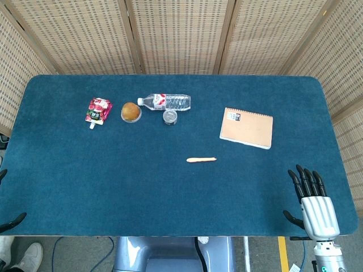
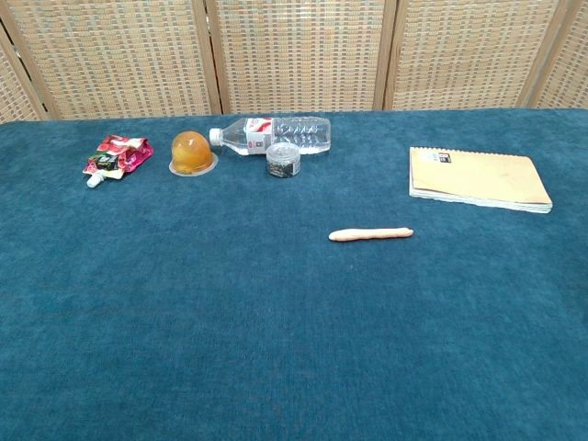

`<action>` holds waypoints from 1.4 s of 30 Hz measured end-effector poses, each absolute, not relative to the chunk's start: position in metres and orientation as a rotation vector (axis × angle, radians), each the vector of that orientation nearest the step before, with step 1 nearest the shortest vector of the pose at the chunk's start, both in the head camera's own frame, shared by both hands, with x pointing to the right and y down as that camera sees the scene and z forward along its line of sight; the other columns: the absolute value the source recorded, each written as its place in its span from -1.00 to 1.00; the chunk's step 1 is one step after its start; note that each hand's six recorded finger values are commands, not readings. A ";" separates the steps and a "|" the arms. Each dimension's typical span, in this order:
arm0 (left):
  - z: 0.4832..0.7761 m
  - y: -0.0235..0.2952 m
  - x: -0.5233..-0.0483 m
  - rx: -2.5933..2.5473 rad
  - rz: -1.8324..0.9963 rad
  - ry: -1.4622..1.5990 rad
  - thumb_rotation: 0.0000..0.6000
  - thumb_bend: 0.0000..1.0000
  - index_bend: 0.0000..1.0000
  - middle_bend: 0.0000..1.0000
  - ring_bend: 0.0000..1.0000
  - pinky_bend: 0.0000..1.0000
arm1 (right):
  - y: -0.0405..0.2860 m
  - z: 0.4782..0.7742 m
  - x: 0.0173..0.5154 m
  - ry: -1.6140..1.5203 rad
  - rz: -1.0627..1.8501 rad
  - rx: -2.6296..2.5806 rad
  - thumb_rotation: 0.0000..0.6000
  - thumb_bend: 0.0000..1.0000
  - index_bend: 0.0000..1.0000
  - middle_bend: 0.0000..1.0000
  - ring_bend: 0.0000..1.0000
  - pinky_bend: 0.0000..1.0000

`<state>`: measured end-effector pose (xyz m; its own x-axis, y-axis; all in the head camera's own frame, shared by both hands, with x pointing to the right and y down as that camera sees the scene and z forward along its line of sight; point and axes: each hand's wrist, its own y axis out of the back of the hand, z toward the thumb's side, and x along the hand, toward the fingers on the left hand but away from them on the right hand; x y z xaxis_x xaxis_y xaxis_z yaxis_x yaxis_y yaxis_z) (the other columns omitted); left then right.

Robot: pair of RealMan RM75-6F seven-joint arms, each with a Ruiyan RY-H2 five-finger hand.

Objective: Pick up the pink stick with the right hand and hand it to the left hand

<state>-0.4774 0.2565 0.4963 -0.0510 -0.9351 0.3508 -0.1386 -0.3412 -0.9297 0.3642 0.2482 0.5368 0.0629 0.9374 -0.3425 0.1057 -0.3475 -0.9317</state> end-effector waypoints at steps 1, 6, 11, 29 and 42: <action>0.496 0.257 -0.477 -1.532 -1.464 1.174 1.00 -1.00 -1.00 -1.00 -1.00 -1.00 | 0.248 0.537 0.364 -1.072 1.374 -1.577 1.00 -1.00 -1.00 -1.00 -1.00 -1.00; 0.496 0.257 -0.478 -1.532 -1.464 1.174 1.00 -1.00 -1.00 -1.00 -1.00 -1.00 | 0.248 0.539 0.364 -1.066 1.382 -1.581 1.00 -1.00 -1.00 -1.00 -1.00 -1.00; 0.495 0.257 -0.478 -1.533 -1.461 1.180 1.00 -1.00 -1.00 -1.00 -1.00 -1.00 | 0.248 0.542 0.364 -1.059 1.388 -1.587 1.00 -1.00 -1.00 -1.00 -1.00 -1.00; 0.515 0.247 -0.476 -1.495 -1.516 1.150 1.00 -1.00 -1.00 -1.00 -1.00 -1.00 | 0.140 0.601 0.290 -0.903 1.237 -1.858 1.00 -0.60 -0.43 -1.00 -1.00 -1.00; 0.532 0.240 -0.477 -1.479 -1.569 1.127 1.00 -1.00 -1.00 -1.00 -1.00 -1.00 | 0.088 0.675 0.217 -0.784 1.442 -2.016 1.00 -0.15 -0.26 -1.00 -1.00 -1.00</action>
